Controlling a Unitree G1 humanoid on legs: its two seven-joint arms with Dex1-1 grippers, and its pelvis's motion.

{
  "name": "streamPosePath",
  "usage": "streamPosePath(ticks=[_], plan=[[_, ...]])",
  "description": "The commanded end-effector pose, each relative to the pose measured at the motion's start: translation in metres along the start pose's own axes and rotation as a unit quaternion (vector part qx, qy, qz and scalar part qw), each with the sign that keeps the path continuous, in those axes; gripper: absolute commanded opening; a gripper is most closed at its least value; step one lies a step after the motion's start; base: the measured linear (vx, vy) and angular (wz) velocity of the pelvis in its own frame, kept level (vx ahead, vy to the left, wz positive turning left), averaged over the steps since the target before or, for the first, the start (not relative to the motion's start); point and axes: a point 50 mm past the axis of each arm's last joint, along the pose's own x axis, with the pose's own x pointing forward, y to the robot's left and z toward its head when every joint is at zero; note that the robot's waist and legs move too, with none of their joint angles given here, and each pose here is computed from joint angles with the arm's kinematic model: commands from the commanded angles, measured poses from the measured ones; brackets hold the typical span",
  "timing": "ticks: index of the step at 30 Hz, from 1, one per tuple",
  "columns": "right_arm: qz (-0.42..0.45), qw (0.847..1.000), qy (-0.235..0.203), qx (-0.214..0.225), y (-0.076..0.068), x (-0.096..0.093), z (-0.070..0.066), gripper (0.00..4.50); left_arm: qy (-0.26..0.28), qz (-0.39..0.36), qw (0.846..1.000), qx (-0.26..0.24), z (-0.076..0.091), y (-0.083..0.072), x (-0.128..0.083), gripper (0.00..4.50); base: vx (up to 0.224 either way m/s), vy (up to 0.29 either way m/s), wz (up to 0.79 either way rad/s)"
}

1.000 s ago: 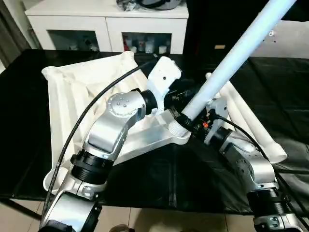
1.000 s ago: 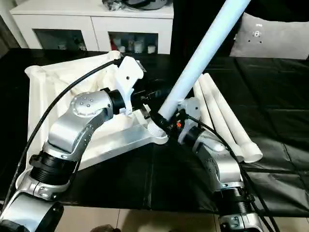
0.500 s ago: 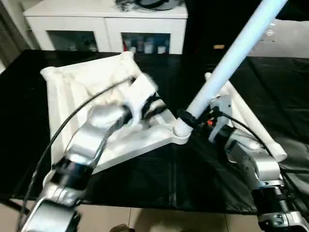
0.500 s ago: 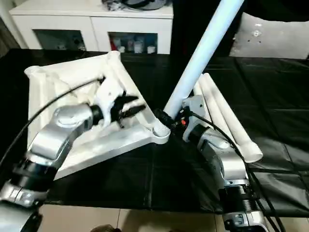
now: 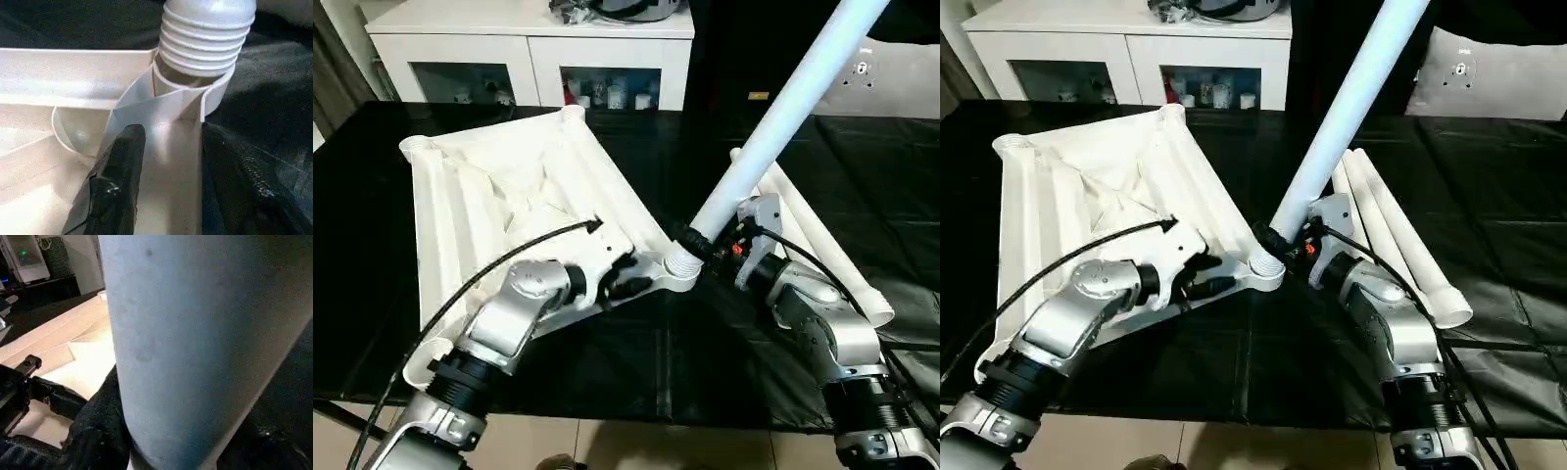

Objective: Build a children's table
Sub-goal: Insert table leg to table base

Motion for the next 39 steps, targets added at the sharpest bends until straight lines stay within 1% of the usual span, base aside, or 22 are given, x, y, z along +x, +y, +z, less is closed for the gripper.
streamPosePath(ticks=[1, 4, 5, 6, 8, 13, 14, 15, 17, 20, 23, 24, 26, 27, 30, 34, 35, 39], plan=[[0.002, 1.000, -0.004, -0.010, 0.000, 0.001, 0.005, 1.88, 0.028, 0.003, 1.000, 0.005, -0.013, 0.001, 0.000, 2.02, 0.000, 0.000, 0.00], [0.003, 1.000, -0.003, -0.010, 0.001, 0.001, 0.004, 1.88, 0.035, 0.004, 0.999, 0.013, -0.017, 0.001, -0.001, 1.72, 0.000, 0.000, 0.00], [0.003, 1.000, -0.002, -0.009, 0.001, 0.001, 0.004, 1.88, 0.037, 0.004, 0.999, 0.014, -0.018, 0.001, -0.001, 1.54, 0.000, 0.000, 0.00], [0.004, 1.000, -0.001, -0.008, 0.001, 0.001, 0.004, 1.88, 0.042, 0.001, 0.999, 0.016, -0.019, 0.001, -0.001, 1.54, 0.000, 0.000, 0.00], [0.004, 1.000, 0.001, -0.008, 0.002, 0.001, 0.003, 1.88, 0.050, -0.003, 0.998, 0.024, -0.022, 0.000, -0.002, 1.33, 0.000, 0.000, 0.00], [0.006, 1.000, 0.006, -0.007, 0.002, 0.001, 0.001, 1.88, 0.064, -0.009, 0.998, 0.020, -0.026, 0.000, -0.002, 0.97, 0.000, 0.000, 0.00], [0.007, 1.000, 0.007, -0.006, 0.002, 0.001, 0.001, 1.88, 0.067, -0.009, 0.998, 0.019, -0.027, 0.001, -0.002, 0.78, 0.000, 0.000, 0.00], [0.008, 1.000, 0.008, -0.005, 0.002, 0.001, 0.001, 1.88, 0.068, -0.009, 0.998, 0.018, -0.027, 0.001, -0.002, 0.78, 0.000, 0.000, 0.00], [0.016, 1.000, 0.018, -0.007, 0.003, 0.002, 0.000, 1.88, 0.084, -0.016, 0.996, 0.024, -0.031, 0.002, -0.003, 0.60, 0.000, 0.000, 0.00], [0.035, 0.998, 0.045, -0.020, 0.003, 0.005, -0.001, 1.88, 0.107, -0.025, 0.993, 0.034, -0.035, 0.003, -0.004, 0.28, 0.000, 0.000, 0.00], [0.049, 0.997, 0.052, -0.026, 0.002, 0.010, 0.002, 1.88, 0.112, -0.035, 0.992, 0.042, -0.034, 0.005, -0.005, 0.18, 0.000, 0.000, 0.00], [0.055, 0.997, 0.054, -0.026, 0.002, 0.012, 0.003, 1.88, 0.113, -0.041, 0.992, 0.047, -0.033, 0.005, -0.005, 0.03, 0.000, 0.000, 0.00], [0.058, 0.997, 0.055, -0.025, 0.002, 0.013, 0.004, 1.88, 0.114, -0.044, 0.991, 0.050, -0.033, 0.006, -0.006, 0.00, 0.000, 0.000, 0.00], [0.066, 0.995, 0.063, -0.031, 0.002, 0.016, 0.004, 1.88, 0.108, -0.062, 0.990, 0.060, -0.030, 0.005, -0.006, 0.00, 0.000, 0.000, 0.00], [0.074, 0.994, 0.072, -0.037, 0.002, 0.018, 0.004, 1.88, 0.100, -0.079, 0.989, 0.072, -0.028, 0.004, -0.007, 0.00, 0.000, 0.000, 0.00], [0.100, 0.988, 0.109, -0.049, 0.001, 0.020, 0.001, 1.88, 0.072, -0.124, 0.982, 0.122, -0.021, -0.002, -0.009, 0.00, 0.000, 0.000, 0.00], [0.104, 0.986, 0.118, -0.050, 0.001, 0.020, 0.000, 1.88, 0.069, -0.130, 0.981, 0.126, -0.020, -0.002, -0.009, 0.00, 0.000, 0.000, 0.00], [0.109, 0.984, 0.128, -0.051, -0.001, 0.020, -0.002, 1.88, 0.068, -0.135, 0.980, 0.129, -0.020, -0.003, -0.009, 0.00, 0.000, 0.000, 0.00]])
